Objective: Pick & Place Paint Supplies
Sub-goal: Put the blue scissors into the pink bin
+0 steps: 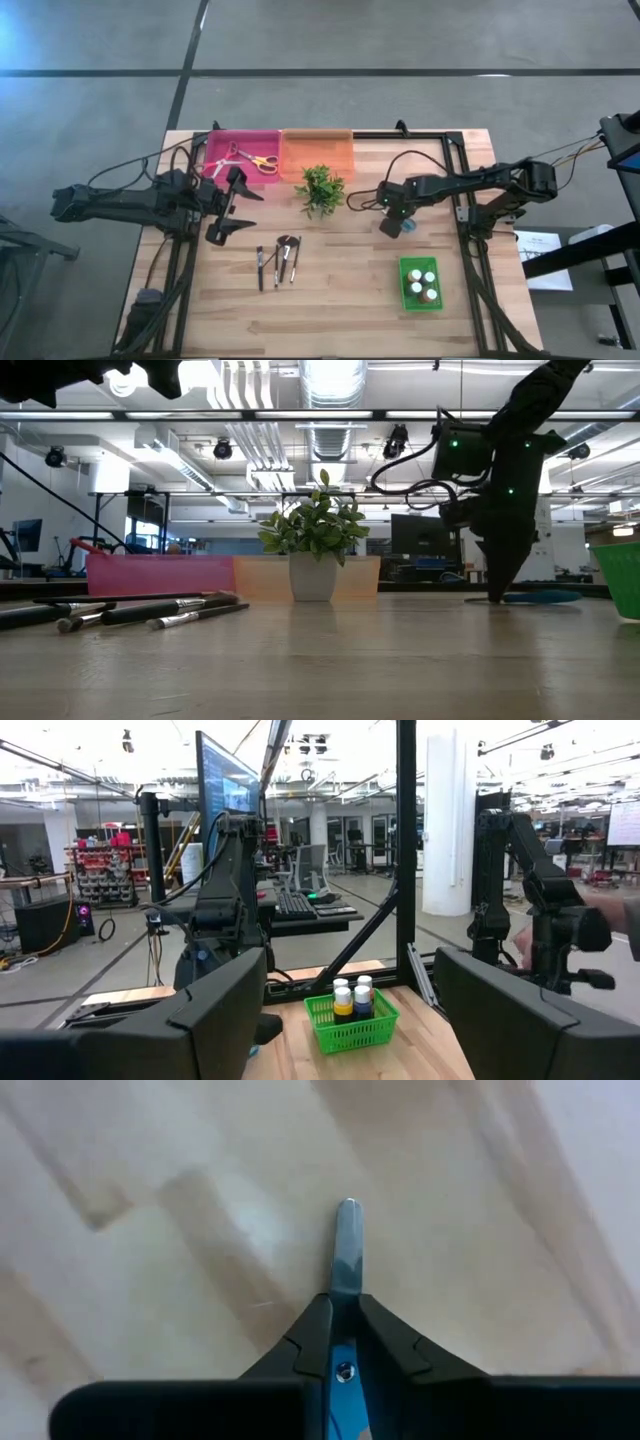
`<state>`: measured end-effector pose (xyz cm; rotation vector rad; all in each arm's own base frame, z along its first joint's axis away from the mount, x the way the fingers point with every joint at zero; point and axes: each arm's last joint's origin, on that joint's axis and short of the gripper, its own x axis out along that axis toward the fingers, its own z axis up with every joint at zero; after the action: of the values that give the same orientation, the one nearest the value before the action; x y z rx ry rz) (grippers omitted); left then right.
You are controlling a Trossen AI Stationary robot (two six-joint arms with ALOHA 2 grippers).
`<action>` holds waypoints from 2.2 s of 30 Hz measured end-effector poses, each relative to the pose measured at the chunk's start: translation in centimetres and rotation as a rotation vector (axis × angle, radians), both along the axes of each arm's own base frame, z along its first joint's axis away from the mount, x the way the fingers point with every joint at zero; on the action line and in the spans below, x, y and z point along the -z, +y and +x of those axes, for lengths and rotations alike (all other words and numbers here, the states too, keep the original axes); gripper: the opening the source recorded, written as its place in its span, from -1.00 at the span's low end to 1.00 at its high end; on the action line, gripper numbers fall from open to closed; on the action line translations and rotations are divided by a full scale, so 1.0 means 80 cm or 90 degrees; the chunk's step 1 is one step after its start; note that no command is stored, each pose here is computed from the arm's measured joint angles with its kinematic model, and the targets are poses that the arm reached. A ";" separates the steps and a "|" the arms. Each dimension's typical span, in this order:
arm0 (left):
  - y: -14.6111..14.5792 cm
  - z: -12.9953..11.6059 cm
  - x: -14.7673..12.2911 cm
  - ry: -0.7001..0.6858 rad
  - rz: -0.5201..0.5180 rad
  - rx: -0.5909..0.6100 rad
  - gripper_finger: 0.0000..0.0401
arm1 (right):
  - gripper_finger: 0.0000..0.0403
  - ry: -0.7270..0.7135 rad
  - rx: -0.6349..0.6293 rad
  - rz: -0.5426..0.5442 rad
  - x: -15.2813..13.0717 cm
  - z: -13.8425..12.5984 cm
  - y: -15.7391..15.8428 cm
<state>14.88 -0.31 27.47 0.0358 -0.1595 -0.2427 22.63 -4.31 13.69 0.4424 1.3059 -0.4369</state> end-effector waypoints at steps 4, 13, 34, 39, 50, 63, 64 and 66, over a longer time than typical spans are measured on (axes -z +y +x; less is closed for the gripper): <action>0.000 0.000 0.002 0.010 0.007 -0.002 0.49 | -0.91 -0.040 -0.029 0.011 -0.016 0.010 0.011; 0.000 0.018 0.018 0.057 0.083 -0.005 0.49 | -0.91 -0.173 -0.132 0.001 -0.073 0.052 0.057; 0.004 0.138 0.056 0.238 0.137 0.012 0.49 | -0.89 -0.331 -0.257 -0.069 -0.162 0.090 0.102; 0.002 0.171 0.049 0.243 0.126 0.016 0.49 | -0.89 -0.362 -0.291 -0.092 -0.182 0.093 0.118; -0.004 0.209 0.052 0.264 0.117 0.027 0.49 | -0.89 -0.415 -0.328 -0.129 -0.217 0.097 0.135; -0.006 0.219 0.045 0.237 0.088 0.025 0.49 | -0.89 -0.478 -0.359 -0.163 -0.231 0.104 0.136; -0.007 0.219 0.045 0.236 0.085 0.025 0.49 | -0.89 -0.483 -0.360 -0.167 -0.232 0.105 0.136; -0.007 0.219 0.044 0.231 0.082 0.026 0.49 | -0.89 -0.495 -0.361 -0.180 -0.235 0.106 0.135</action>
<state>32.40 -0.90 23.95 0.1163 0.2162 -0.2959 31.13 6.52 32.46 -0.0245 0.5516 0.0465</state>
